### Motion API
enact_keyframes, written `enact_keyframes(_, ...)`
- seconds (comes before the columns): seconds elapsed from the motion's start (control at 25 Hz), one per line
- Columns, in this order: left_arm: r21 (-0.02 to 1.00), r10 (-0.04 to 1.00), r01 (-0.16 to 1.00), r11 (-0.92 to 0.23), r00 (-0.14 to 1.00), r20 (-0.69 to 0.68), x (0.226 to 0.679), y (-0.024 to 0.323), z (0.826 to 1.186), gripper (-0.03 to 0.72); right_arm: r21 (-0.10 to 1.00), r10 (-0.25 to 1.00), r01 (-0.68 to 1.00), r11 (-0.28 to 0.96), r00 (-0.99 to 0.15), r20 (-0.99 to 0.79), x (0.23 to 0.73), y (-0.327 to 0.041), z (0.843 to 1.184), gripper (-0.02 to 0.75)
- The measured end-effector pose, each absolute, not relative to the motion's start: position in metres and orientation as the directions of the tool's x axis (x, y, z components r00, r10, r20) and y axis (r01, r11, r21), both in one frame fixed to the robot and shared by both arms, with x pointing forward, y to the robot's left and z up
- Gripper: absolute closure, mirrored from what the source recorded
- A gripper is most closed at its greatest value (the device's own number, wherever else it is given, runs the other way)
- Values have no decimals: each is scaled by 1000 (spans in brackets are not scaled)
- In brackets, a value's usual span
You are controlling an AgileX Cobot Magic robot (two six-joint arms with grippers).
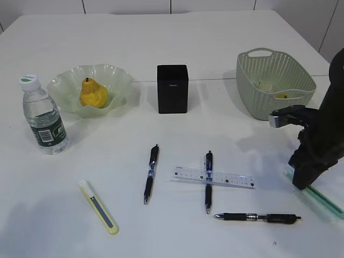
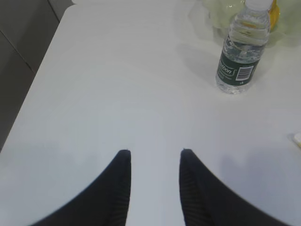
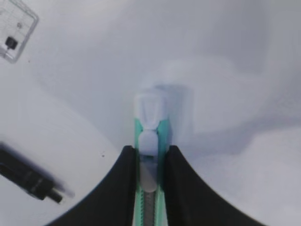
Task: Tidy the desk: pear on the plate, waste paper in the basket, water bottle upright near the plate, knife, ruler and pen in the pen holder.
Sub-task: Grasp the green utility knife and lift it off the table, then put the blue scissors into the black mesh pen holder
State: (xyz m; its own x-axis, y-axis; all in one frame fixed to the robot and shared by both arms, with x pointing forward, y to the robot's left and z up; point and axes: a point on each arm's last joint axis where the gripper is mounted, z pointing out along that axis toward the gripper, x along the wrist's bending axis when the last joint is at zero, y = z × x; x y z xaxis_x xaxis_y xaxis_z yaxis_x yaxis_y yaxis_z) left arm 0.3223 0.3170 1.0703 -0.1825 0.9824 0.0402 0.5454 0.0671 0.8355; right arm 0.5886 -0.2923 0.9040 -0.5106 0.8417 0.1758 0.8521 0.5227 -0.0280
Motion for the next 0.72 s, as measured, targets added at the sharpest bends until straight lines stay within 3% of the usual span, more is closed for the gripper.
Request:
enact_keyframes(0.32,834,983,546,77,-180,27,322,316,1070,449,-35,881,912,410,-385,274,599,-283,926,594)
enact_keyframes(0.72,832,984,547,94,-177,4,322,315,1070,449,50,922,965,256,-259,287,628,-278,968,594)
